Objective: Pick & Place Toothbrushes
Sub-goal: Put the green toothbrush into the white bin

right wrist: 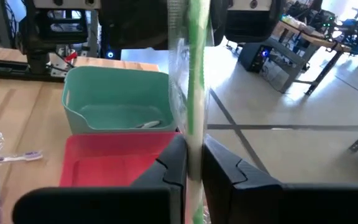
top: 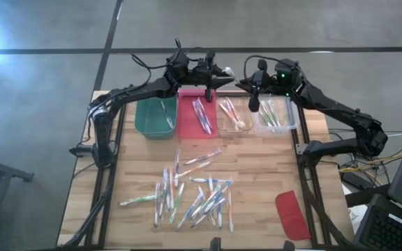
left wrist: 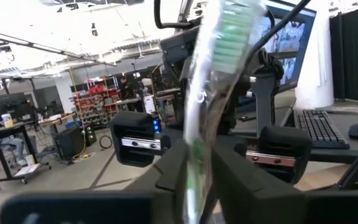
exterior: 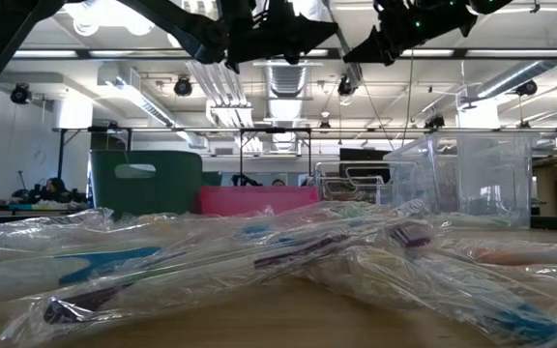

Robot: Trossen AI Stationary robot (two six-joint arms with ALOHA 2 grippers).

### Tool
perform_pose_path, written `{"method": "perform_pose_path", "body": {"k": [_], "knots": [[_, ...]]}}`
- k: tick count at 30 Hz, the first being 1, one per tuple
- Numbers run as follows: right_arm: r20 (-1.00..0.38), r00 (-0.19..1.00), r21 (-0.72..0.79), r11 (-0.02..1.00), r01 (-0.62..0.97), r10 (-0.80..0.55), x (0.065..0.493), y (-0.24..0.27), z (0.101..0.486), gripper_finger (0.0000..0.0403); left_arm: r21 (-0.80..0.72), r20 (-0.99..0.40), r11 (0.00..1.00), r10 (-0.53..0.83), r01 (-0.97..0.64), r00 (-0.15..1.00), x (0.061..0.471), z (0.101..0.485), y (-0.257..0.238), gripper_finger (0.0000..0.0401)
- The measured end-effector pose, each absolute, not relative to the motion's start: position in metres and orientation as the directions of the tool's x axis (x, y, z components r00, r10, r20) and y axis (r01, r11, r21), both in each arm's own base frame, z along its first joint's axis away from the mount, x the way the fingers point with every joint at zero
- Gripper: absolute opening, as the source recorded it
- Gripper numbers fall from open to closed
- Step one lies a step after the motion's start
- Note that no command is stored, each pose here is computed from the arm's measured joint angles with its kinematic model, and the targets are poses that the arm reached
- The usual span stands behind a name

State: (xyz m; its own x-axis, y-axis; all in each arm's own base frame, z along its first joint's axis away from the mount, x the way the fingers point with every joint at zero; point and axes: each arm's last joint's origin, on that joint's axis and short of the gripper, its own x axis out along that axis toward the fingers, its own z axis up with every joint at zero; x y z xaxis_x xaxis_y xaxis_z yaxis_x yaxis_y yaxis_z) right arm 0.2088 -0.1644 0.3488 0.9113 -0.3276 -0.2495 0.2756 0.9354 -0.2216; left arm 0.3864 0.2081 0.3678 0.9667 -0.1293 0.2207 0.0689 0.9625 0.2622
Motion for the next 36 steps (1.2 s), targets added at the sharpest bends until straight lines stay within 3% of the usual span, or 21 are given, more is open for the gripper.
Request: {"method": "perform_pose_path", "body": {"k": [6,10,16,22,29,36], "knots": [[-0.283,0.871,-0.219,0.911,0.35,-0.403,0.204,-0.164,0.363,0.002,0.252,0.132,0.966,-0.092,0.056,0.987,0.369,0.373,0.218,0.0171],[-0.362,0.79,-0.215,0.869,0.445,-0.494,0.198,-0.164,0.372,0.002,0.257,0.009,0.966,-0.032,0.029,0.999,0.347,0.378,0.226,0.0201],[-0.463,0.688,-0.154,0.815,0.558,-0.559,0.186,-0.163,0.386,0.0022,0.17,-0.245,0.979,0.155,-0.115,0.957,0.31,0.369,0.239,0.0202],[-0.622,0.553,-0.079,0.746,0.661,-0.555,0.173,-0.159,0.39,0.0023,0.1,-0.366,0.98,0.199,-0.175,0.909,0.291,0.329,0.247,0.0199],[-0.812,0.375,-0.008,0.651,0.759,-0.448,0.161,-0.156,0.373,0.0024,0.12,-0.36,0.972,0.231,-0.2,0.904,0.27,0.329,0.24,0.0197],[-0.931,0.226,0.047,0.52,0.853,-0.287,0.146,-0.166,0.353,0.0024,0.306,-0.298,0.92,0.338,-0.246,0.893,0.248,0.356,0.221,0.0197]]}}
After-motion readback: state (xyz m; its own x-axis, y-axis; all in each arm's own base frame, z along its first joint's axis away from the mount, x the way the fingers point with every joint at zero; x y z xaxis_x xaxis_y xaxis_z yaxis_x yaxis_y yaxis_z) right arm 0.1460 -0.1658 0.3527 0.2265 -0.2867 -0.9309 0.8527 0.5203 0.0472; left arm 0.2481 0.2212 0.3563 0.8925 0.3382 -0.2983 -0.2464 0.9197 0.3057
